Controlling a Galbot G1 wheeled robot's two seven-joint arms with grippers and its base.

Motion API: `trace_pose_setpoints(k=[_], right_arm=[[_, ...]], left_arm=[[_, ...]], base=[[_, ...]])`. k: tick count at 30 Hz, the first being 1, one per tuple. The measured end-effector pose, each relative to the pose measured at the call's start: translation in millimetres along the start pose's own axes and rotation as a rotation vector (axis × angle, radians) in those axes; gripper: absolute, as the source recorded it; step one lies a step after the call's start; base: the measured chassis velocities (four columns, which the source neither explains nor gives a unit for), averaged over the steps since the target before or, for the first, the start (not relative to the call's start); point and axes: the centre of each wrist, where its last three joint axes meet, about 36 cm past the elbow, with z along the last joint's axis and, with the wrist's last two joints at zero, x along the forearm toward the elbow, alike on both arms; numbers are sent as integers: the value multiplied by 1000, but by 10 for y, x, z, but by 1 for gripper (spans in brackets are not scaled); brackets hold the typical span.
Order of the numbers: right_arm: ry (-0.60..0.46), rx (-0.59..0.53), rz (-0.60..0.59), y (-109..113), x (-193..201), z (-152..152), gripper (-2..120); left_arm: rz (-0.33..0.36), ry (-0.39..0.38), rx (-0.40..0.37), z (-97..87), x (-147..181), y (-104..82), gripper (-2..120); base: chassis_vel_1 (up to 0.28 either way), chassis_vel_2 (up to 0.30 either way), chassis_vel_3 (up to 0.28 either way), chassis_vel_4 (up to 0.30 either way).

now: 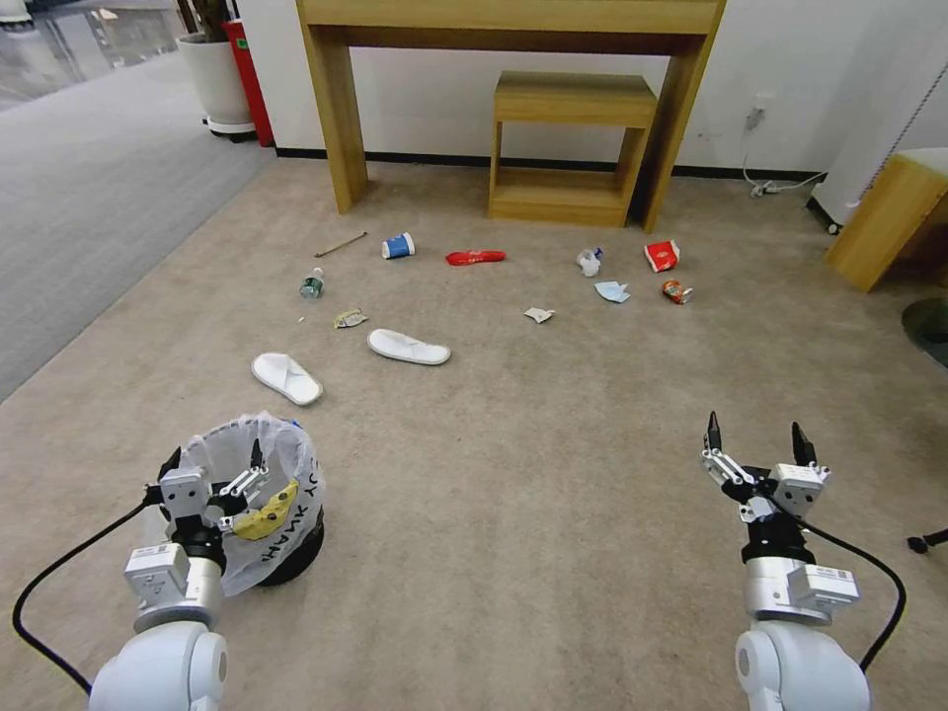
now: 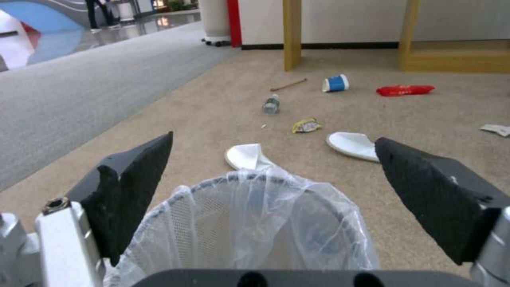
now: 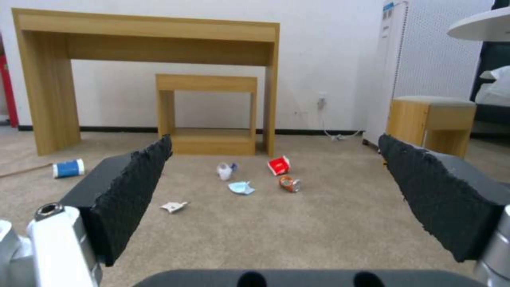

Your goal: Pick up the trash bin and place the garbage on the floor into it.

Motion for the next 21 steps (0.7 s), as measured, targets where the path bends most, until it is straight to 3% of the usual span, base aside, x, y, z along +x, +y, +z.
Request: trace_pose_setpoints(k=[8, 21], right_arm=[[0, -4, 2, 11, -2, 13, 100], [1, -4, 5, 4, 2, 32, 100]], left_arm=[[0, 0, 0, 2, 2, 0, 100], [0, 0, 2, 5, 7, -10, 100]], base=[[0, 0, 0, 0], [-72, 63, 66, -66]])
